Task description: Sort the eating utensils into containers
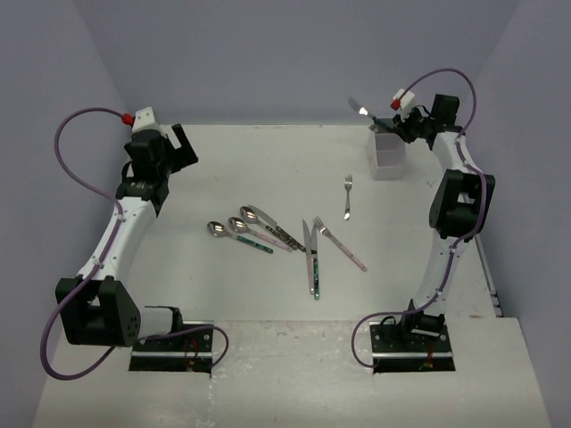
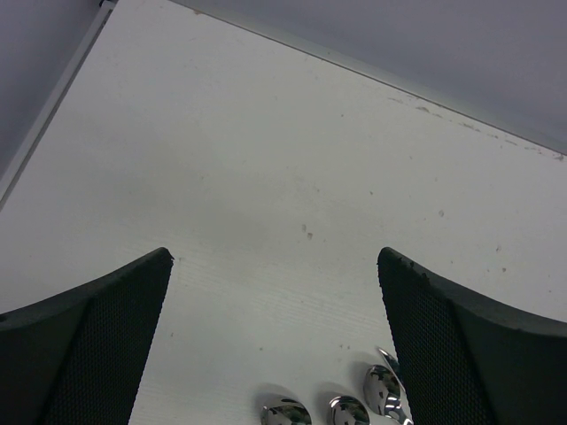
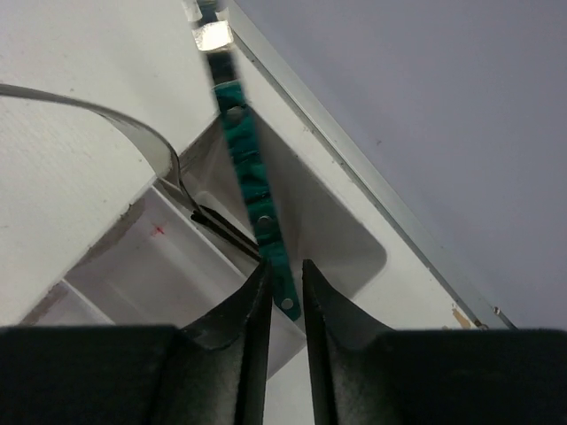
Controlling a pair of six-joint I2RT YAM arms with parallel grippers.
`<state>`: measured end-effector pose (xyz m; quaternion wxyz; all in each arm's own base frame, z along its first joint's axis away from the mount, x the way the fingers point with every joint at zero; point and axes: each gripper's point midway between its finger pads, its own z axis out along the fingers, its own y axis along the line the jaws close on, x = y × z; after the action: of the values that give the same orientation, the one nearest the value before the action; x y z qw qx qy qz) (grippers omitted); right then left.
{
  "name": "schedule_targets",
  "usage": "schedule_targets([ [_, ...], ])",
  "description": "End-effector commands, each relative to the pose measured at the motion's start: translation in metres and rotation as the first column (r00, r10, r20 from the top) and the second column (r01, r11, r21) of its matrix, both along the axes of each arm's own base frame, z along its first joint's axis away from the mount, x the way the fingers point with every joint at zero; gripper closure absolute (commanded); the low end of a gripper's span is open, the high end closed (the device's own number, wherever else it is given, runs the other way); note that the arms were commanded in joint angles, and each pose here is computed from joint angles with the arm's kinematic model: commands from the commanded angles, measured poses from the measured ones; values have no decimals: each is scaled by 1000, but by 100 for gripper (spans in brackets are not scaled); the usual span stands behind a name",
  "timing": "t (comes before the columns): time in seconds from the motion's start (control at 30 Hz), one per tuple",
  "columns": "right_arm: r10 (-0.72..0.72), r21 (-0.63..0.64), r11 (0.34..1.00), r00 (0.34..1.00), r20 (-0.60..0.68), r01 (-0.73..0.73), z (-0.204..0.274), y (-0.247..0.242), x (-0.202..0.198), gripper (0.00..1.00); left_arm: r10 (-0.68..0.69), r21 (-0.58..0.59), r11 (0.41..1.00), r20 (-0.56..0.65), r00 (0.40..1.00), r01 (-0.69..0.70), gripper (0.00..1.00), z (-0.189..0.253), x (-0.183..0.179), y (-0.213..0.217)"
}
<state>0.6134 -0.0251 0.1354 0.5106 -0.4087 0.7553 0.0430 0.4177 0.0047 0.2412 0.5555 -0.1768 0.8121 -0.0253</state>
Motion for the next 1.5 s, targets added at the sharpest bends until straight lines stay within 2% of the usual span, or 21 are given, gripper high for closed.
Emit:
schedule_targets([
  [0.0, 12, -11, 1000, 999, 42, -11, 31, 1, -6, 75, 13, -14, 1000, 66, 998, -12, 0, 26, 0, 2],
  [0.03, 11, -6, 1000, 999, 37, -11, 30, 2, -6, 70, 13, -14, 1000, 69, 998, -12, 0, 27, 0, 2],
  [0.13, 10, 0, 1000, 1000, 29, -10, 27, 2, -7, 66, 10, -15, 1000, 69, 998, -9, 0, 27, 1, 1],
  [0.3, 2, 3, 1000, 1000, 16, -2, 25, 1, -9, 59, 0, -10, 1000, 68, 998, 1, 0, 27, 0, 0],
  [0.43, -2, 22, 1000, 999, 43, 1, 46, 4, -8, 57, -10, -13, 1000, 73, 997, 11, 0, 29, 1, -2],
  [0.53, -7, 61, 998, 995, 103, 1, 86, 9, -9, 38, -18, -13, 1000, 81, 997, 19, 0, 32, 2, -3],
  [0.63, -44, 136, 990, 985, 165, 22, 133, 16, -14, 3, -19, -12, 1000, 86, 996, 20, 0, 35, 1, -3],
  [0.67, -53, 162, 987, 984, 171, 25, 144, 17, -18, 1, -19, -12, 1000, 87, 996, 20, 0, 35, 1, -3],
  [0.77, -75, 272, 962, 987, 144, 34, 170, 34, -36, 1, -19, -12, 1000, 95, 995, 20, 0, 38, -1, -3],
  [0.8, -96, 285, 958, 980, 176, 43, 190, 36, -43, 1, -18, -13, 1000, 94, 995, 20, 0, 37, -1, -3],
  [0.9, -190, 358, 923, 977, 101, 142, 195, 49, -57, 1, -6, -19, 1000, 97, 995, 8, 0, 37, -3, -2],
  [0.93, -262, 370, 907, 958, 118, 202, 214, 55, -68, 1, -4, -22, 1000, 93, 996, 6, 0, 33, -3, -2],
  [0.97, -313, 401, 874, 949, 36, 273, 190, 60, -77, 1, 6, -25, 1000, 89, 996, -3, 0, 30, -3, -1],
  [1.03, -382, 420, 852, 919, 93, 312, 212, 71, -99, 1, 11, -34, 999, 75, 997, -9, 0, 24, -5, -1],
  [1.07, -423, 389, 843, 905, 50, 372, 185, 93, -110, 1, 17, -36, 999, 68, 998, -15, 0, 20, -5, 0],
  [1.13, -450, 383, 827, 893, 14, 411, 179, 119, -134, 1, 38, -42, 998, 43, 998, -36, 0, 9, -9, 2],
  [1.27, -511, 393, 694, 797, -322, 604, 108, 146, -176, 1, 92, -34, 995, -13, 996, -92, 0, -12, -14, 10],
  [1.33, -500, 316, 695, 750, -433, 646, 70, 161, -195, 1, 112, -33, 993, -41, 993, -113, 0, -20, -16, 13],
  [1.37, -540, 239, 664, 675, -503, 709, 38, 161, -201, 1, 111, -31, 993, -59, 992, -113, 0, -27, -15, 12],
  [1.43, -560, 164, 657, 622, -547, 736, 13, 166, -204, 1, 105, -28, 994, -83, 991, -108, 0, -35, -14, 9],
  [1.47, -594, 99, 620, 548, -589, 779, -12, 164, -206, 1, 99, -25, 994, -90, 991, -102, 0, -37, -13, 8],
])
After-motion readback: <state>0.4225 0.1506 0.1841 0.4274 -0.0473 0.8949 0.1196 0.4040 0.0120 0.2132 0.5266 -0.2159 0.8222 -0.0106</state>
